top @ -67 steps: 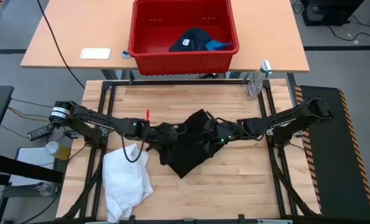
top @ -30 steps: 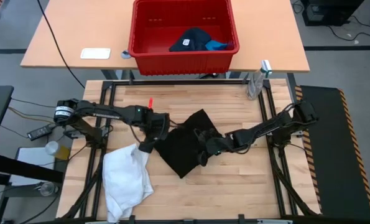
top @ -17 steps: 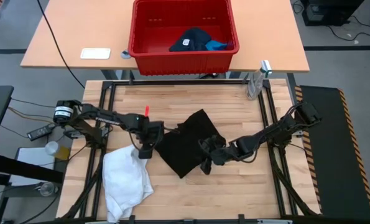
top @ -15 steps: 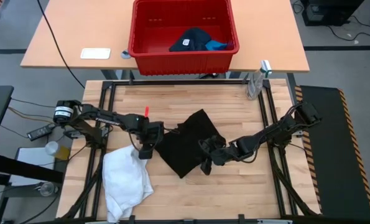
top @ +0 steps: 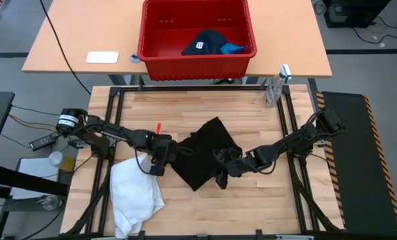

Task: Fold Laundry from Bin
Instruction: Fold the black shirt

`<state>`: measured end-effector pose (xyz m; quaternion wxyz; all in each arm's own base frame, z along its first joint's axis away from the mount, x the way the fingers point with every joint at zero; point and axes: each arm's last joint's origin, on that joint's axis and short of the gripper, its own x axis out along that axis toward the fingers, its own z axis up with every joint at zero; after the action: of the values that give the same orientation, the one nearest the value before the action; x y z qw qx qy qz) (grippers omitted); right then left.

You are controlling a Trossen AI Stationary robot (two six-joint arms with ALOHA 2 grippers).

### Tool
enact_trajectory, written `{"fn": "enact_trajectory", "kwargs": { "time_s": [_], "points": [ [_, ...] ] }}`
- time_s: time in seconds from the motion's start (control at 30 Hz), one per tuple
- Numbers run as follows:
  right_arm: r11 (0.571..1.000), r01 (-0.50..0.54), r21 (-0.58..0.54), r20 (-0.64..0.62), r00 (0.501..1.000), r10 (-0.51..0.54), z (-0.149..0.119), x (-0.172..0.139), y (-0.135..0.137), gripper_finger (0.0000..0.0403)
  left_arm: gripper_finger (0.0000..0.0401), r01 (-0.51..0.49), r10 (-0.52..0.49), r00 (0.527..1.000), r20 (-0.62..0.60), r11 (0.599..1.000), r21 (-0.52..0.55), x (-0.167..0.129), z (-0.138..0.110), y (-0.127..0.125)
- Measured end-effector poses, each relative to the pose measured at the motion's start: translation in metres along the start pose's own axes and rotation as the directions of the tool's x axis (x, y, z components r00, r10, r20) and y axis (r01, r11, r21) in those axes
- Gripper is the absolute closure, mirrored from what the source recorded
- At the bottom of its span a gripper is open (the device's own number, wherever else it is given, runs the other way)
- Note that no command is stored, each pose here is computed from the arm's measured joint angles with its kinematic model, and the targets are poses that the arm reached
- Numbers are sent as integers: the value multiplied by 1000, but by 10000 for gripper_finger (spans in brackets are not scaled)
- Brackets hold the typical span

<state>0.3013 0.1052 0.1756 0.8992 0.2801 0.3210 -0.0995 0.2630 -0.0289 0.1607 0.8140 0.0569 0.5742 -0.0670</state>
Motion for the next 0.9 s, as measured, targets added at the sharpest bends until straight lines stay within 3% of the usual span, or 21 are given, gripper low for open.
{"fn": "enact_trajectory", "kwargs": {
  "time_s": [0.2, 0.4, 0.57, 0.7, 0.8, 0.9],
  "points": [
    [997, -57, -42, 0, 998, 57, -5, -13, 13, 199, 388, 106, -105, 994, 16, 993, -51, -1, 3, -17],
    [953, -69, -295, -3, 997, 72, -16, -14, 21, 200, 392, 262, -242, 954, 179, 960, -95, -14, 29, -35],
    [954, 86, -288, 136, 990, -48, -11, -13, 15, 200, 397, 310, -263, 925, 274, 940, -142, -26, 47, -47],
    [940, 136, -312, 180, 980, -82, -11, -1, 1, 201, 398, 244, -185, 939, 289, 952, -184, -25, 48, -57],
    [925, 122, -359, 219, 975, -44, -3, 8, -1, 203, 398, 152, -89, 962, 259, 960, -234, -16, 45, -64],
    [935, 100, -340, 206, 978, -29, 5, 25, -13, 206, 396, 138, -64, 967, 245, 944, -300, -7, 45, -67]
  ]
}}
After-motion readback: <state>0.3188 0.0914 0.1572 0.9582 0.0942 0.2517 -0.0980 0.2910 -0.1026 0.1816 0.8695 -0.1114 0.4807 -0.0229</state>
